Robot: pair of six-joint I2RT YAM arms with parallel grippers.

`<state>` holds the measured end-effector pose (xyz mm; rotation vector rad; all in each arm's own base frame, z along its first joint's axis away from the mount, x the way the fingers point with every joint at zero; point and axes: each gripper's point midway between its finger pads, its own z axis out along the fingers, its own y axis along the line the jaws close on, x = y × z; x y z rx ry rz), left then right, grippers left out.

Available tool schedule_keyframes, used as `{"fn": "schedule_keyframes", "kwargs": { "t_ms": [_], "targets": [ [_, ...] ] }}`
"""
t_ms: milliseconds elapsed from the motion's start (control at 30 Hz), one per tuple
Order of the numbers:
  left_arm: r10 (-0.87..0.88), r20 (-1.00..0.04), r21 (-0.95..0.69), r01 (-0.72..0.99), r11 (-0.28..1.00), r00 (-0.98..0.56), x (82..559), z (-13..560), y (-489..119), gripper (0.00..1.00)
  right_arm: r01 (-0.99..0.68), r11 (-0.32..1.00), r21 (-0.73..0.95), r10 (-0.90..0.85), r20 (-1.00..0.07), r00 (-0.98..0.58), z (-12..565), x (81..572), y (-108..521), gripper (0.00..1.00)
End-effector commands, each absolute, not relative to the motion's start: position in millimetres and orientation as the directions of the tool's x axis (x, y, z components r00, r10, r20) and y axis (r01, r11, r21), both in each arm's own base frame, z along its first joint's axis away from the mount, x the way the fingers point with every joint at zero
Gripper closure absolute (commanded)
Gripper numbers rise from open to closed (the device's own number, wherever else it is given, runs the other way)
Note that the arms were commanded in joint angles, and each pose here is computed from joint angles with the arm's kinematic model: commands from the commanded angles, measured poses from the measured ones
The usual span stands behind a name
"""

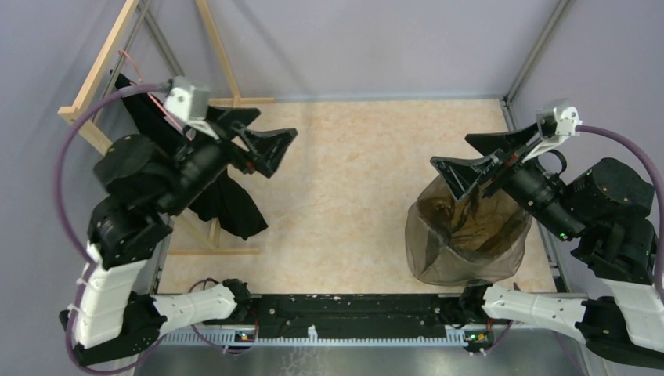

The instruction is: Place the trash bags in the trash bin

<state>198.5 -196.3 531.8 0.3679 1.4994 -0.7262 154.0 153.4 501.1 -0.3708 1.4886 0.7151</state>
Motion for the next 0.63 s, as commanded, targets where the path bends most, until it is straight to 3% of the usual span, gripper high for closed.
{"fn": "schedule_keyframes", "kwargs": {
  "t_ms": [0, 267, 600],
  "targets": [
    [-0.128, -0.992, -0.081, 0.66, 0.747, 0.023, 191.7, 539.5, -186.4, 0.01, -0.592, 0.779, 0.207, 0.261, -0.965, 0.006, 525.1, 158.0, 136.2, 0.01],
    [-0.189, -0.973, -0.061, 0.651, 0.757, 0.129, 170.6, 566.2, -156.0, 0.01, -0.585, 0.776, 0.236, 0.301, -0.954, 0.014, 528.5, 159.2, 135.2, 0.01],
    [-0.194, -0.972, -0.066, 0.637, 0.768, 0.134, 168.2, 565.3, -148.5, 0.01, -0.603, 0.759, 0.248, 0.315, -0.949, 0.006, 524.0, 160.0, 143.7, 0.01]
  ]
}}
